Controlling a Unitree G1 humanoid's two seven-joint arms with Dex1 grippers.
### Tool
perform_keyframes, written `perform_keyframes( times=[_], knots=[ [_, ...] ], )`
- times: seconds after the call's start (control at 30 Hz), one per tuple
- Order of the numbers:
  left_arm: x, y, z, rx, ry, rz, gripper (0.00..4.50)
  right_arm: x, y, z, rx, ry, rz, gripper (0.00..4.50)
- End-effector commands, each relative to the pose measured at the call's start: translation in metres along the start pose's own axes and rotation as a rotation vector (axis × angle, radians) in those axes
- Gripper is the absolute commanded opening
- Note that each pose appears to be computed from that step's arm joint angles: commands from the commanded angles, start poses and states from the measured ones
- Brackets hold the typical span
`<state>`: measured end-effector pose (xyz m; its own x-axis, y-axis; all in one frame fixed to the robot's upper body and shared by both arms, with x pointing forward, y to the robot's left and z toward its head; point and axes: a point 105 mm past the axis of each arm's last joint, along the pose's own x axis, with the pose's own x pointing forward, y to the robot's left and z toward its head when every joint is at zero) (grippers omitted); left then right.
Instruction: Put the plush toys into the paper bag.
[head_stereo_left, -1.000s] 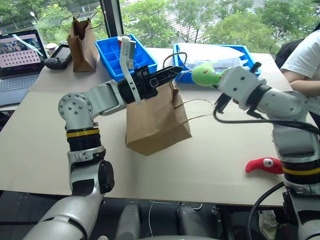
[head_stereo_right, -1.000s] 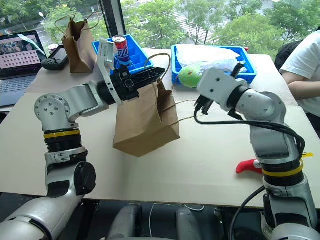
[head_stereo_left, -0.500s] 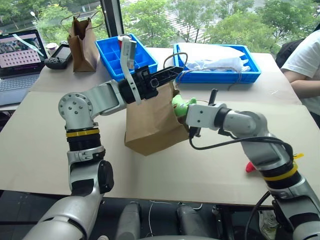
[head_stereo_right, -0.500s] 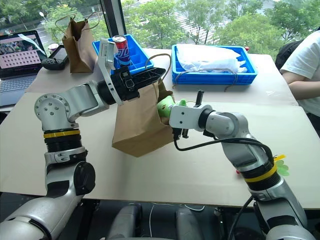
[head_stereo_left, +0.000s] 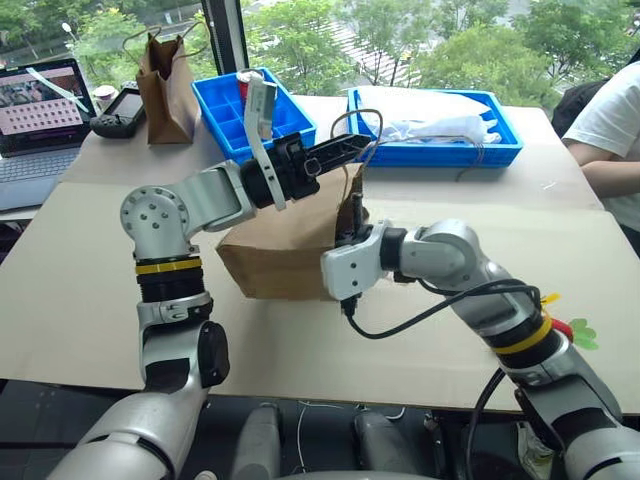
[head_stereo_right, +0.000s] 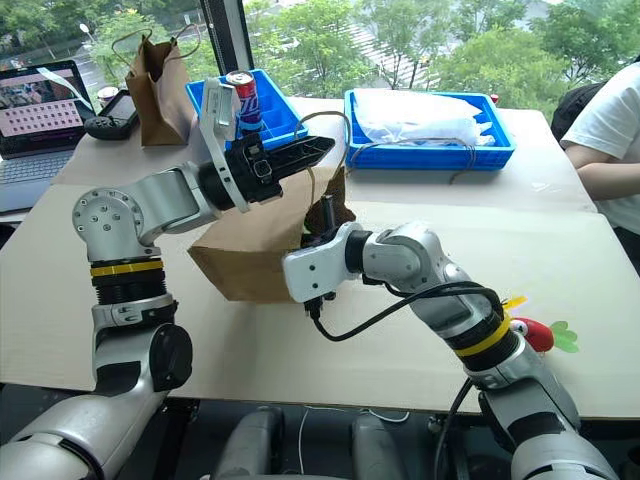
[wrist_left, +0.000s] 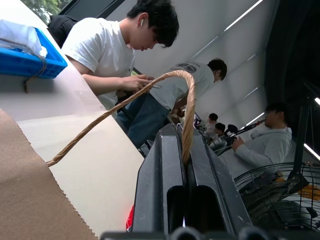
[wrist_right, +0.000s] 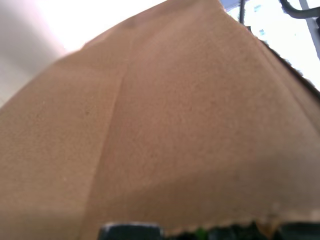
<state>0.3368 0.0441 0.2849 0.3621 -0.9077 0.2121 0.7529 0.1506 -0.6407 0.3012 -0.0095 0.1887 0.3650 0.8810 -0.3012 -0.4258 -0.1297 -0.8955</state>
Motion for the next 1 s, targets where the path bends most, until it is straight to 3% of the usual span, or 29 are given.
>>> perform_keyframes(
  times=[0.03, 0.17, 0.3, 0.33, 0.47, 0.57, 1.0],
  knots=[
    [0.003, -0.012, 0.003, 0.032, -0.014, -0.048, 0.0, -0.004, -0.007, 0.004, 0.012, -0.02, -0.05, 1.42],
    [0.013, -0.013, 0.001, 0.041, 0.002, -0.068, 0.0, -0.014, -0.012, -0.016, 0.159, 0.096, -0.216, 2.86],
    [0.026, -0.017, 0.002, 0.053, 0.001, -0.103, 0.0, -0.022, -0.015, -0.028, 0.186, 0.197, -0.32, 4.32],
    [0.03, -0.018, 0.001, 0.057, 0.001, -0.116, 0.0, -0.026, -0.017, -0.034, 0.184, 0.245, -0.355, 4.45],
    [0.046, -0.024, 0.0, 0.057, -0.011, -0.167, 0.0, -0.044, -0.025, -0.053, 0.171, 0.415, -0.491, 4.45],
    [0.054, -0.029, -0.004, 0.053, -0.012, -0.207, 0.0, -0.048, -0.025, -0.057, 0.193, 0.456, -0.535, 4.45],
    [0.025, 0.013, -0.006, 0.156, 0.015, -0.027, 0.0, -0.04, 0.011, -0.056, 0.332, 0.45, -0.362, 4.45]
  ],
)
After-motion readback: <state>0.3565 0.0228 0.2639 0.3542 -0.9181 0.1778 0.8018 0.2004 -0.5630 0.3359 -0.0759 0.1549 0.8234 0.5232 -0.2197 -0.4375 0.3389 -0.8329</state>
